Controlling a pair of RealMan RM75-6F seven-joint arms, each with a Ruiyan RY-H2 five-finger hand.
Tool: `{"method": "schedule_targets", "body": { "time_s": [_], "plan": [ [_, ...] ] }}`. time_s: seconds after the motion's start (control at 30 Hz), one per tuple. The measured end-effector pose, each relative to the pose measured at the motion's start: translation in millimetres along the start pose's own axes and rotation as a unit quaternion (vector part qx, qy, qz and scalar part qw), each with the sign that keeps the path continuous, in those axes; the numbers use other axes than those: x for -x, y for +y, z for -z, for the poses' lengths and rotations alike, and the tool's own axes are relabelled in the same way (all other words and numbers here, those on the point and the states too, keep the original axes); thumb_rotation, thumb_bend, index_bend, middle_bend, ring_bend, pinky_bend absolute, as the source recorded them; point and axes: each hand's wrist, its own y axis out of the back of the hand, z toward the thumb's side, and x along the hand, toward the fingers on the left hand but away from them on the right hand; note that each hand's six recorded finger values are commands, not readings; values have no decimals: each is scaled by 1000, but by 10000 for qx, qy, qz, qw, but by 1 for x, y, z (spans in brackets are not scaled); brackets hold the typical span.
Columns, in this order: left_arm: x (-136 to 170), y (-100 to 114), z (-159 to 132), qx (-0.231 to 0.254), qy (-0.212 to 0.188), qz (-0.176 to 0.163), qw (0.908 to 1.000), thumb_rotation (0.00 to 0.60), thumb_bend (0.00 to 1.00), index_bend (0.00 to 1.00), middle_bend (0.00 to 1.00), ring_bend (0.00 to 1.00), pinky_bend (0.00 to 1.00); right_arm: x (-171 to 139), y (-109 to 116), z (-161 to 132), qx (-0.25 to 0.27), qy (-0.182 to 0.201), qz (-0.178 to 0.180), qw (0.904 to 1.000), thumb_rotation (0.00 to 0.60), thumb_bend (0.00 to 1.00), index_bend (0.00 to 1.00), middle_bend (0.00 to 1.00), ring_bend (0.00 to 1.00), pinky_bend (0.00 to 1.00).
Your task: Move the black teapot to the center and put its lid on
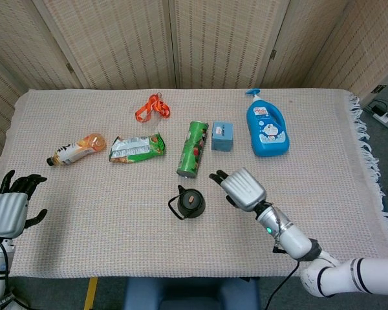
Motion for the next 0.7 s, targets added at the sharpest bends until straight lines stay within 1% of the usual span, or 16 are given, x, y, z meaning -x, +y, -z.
{"method": "schedule_targets", "body": {
  "time_s": [0.03,0.07,0.1,0.17,0.23,0.27,0.33,0.4,0.5,0.7],
  "plan": [
    [0,0,0,-7,5,-2,10000,600,195,218,192,173,0,-6,0,6,22,-109,21,9999,600,383,189,302,671,725],
    [0,0,0,-14,12,-8,10000,600,195,218,192,173,0,-14,0,15,63,-272,56,9996,600,383,170,290,593,667],
    [0,-1,0,-20,16,-16,10000,600,195,218,192,173,0,-26,-1,27,124,-499,107,9986,600,383,157,279,540,616],
    [0,-1,-1,-30,34,-30,10000,600,195,218,192,172,0,-45,-3,45,218,-856,183,9959,600,382,84,199,357,420],
    [1,-1,0,-54,62,-47,10000,600,195,217,192,171,0,-69,-7,65,347,-1265,266,9910,600,382,21,113,218,260],
    [1,-1,0,-83,85,-61,9999,600,195,216,192,169,0,-83,-10,75,431,-1474,309,9877,600,383,6,70,155,193],
    [2,-1,2,-119,135,-80,9998,600,195,210,192,166,0,-104,-15,89,550,-1746,353,9825,600,383,0,13,81,126],
    [5,-2,3,-132,203,-96,9997,600,195,202,192,162,0,-127,-22,104,642,-2025,420,9763,600,383,0,0,64,116],
    [9,-4,6,-140,287,-85,9995,600,194,192,186,157,0,-157,-28,120,715,-2335,581,9680,600,382,0,0,60,117],
    [20,-8,7,-155,368,-49,9992,600,195,187,180,153,0,-208,-37,138,731,-2783,952,9530,600,383,0,0,73,116]
  ]
}}
